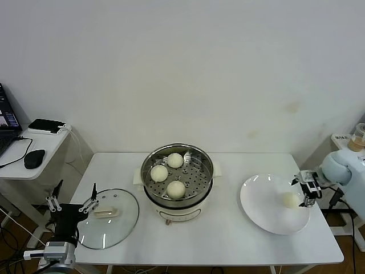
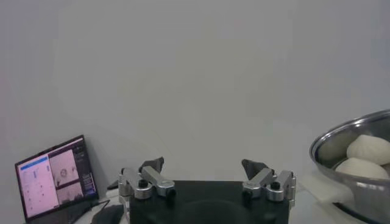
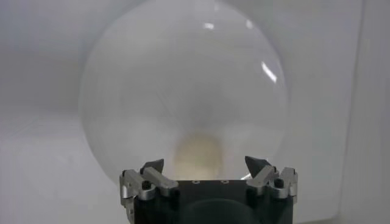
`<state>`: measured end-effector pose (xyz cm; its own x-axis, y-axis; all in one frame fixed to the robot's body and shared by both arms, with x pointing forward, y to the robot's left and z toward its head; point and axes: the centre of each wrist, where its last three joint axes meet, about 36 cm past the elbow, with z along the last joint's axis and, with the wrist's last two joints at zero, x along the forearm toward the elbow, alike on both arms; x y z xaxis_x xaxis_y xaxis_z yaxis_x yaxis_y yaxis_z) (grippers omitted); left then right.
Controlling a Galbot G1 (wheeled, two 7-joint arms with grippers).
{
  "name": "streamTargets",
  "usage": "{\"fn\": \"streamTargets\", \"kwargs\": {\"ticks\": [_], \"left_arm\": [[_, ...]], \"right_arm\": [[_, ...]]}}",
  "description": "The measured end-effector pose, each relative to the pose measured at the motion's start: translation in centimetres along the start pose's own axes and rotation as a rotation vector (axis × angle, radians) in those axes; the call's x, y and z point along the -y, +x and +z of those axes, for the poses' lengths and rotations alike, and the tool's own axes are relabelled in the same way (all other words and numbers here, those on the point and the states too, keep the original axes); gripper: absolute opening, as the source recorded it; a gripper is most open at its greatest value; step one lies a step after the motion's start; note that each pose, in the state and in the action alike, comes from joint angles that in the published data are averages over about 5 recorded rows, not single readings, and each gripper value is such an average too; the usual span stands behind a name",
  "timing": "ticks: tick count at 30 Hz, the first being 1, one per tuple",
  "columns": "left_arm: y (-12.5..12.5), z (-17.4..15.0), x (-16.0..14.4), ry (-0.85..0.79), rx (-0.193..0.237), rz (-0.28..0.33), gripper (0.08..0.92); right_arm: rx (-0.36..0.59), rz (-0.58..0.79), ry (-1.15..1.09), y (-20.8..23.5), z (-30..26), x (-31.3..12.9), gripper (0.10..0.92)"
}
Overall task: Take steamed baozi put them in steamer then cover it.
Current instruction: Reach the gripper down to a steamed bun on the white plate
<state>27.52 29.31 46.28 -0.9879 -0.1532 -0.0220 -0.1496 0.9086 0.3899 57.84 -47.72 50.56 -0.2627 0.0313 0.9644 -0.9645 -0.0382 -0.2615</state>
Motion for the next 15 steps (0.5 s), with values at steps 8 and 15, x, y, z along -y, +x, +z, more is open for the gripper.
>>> {"fn": "streamTargets", "kwargs": {"ticks": [8, 15], "left_arm": [[-0.1, 0.2, -0.2, -0.005, -0.003, -0.006, 0.823], [-0.1, 0.2, -0.3, -0.007, -0.004, -0.010, 0.823]], "right_arm": [[-0.017, -0.001, -0.030, -2.5, 0.6, 0.1, 0.823], [-0.011, -0.014, -0.052, -4.8, 0.1, 0.4, 0.819]]}}
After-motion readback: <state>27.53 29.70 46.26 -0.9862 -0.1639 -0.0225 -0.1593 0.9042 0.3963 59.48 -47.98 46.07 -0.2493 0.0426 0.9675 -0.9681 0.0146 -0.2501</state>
